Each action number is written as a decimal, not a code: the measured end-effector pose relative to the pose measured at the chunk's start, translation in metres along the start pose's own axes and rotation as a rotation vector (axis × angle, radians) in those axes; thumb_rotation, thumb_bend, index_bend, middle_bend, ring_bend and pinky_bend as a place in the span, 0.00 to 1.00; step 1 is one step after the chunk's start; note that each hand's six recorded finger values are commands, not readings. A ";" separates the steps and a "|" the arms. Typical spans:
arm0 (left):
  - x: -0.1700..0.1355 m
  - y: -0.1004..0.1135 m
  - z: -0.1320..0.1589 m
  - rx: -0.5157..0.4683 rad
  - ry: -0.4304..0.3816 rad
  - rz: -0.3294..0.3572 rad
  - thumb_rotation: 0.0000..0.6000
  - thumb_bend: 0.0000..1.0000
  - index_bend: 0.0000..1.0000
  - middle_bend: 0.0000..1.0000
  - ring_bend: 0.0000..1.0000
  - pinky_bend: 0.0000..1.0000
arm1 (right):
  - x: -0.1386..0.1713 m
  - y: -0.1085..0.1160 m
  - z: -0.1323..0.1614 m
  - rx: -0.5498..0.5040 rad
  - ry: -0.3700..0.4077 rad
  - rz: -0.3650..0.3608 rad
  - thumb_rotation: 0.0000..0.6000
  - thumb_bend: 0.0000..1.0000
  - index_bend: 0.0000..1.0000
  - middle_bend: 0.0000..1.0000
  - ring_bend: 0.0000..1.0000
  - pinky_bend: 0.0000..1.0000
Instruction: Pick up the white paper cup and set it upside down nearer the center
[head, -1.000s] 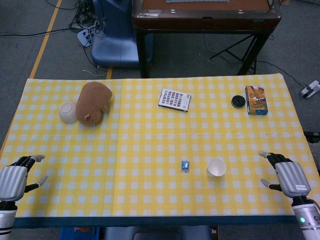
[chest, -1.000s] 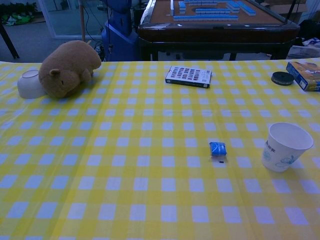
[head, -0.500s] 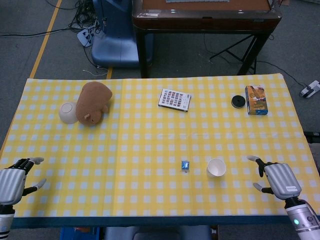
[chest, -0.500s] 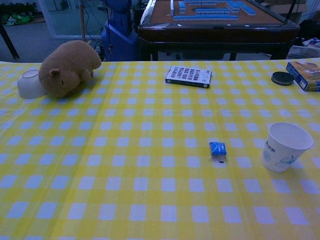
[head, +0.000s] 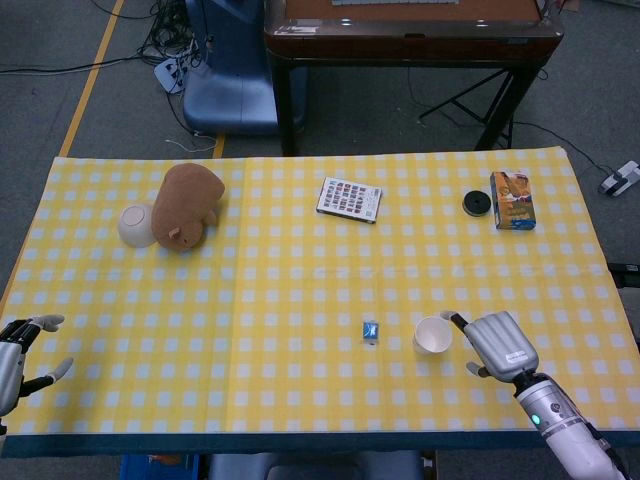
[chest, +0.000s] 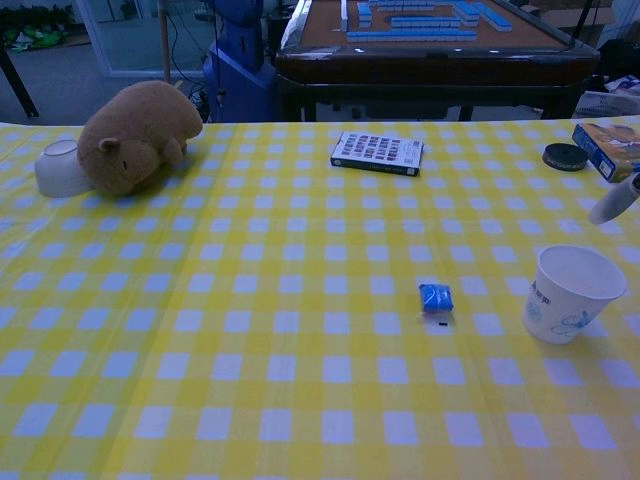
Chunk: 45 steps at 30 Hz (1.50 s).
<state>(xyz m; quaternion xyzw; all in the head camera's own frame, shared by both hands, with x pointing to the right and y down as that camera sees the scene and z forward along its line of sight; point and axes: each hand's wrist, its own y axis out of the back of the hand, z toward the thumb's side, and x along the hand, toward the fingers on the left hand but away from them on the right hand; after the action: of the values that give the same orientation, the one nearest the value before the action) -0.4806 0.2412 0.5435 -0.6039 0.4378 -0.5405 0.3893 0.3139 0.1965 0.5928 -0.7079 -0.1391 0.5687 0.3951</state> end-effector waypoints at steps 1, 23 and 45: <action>0.000 0.001 -0.001 -0.001 0.002 0.003 1.00 0.04 0.41 0.44 0.39 0.65 | -0.003 0.000 0.003 0.005 0.003 0.006 1.00 0.05 0.20 1.00 1.00 1.00; -0.002 0.012 -0.017 -0.029 0.058 0.028 1.00 0.04 0.42 0.46 0.39 0.65 | -0.042 -0.015 0.031 0.032 0.027 0.061 1.00 0.05 0.19 1.00 1.00 1.00; 0.000 0.010 -0.019 -0.033 0.064 0.010 1.00 0.04 0.42 0.46 0.39 0.65 | -0.054 -0.017 0.026 -0.087 0.011 0.029 1.00 0.09 0.51 1.00 1.00 1.00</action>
<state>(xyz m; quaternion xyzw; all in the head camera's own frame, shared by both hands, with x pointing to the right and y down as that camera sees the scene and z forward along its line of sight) -0.5004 0.2377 0.5366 -0.5903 0.4619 -0.5503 0.3679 0.2777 0.1834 0.6414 -0.7294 -0.1514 0.5640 0.3564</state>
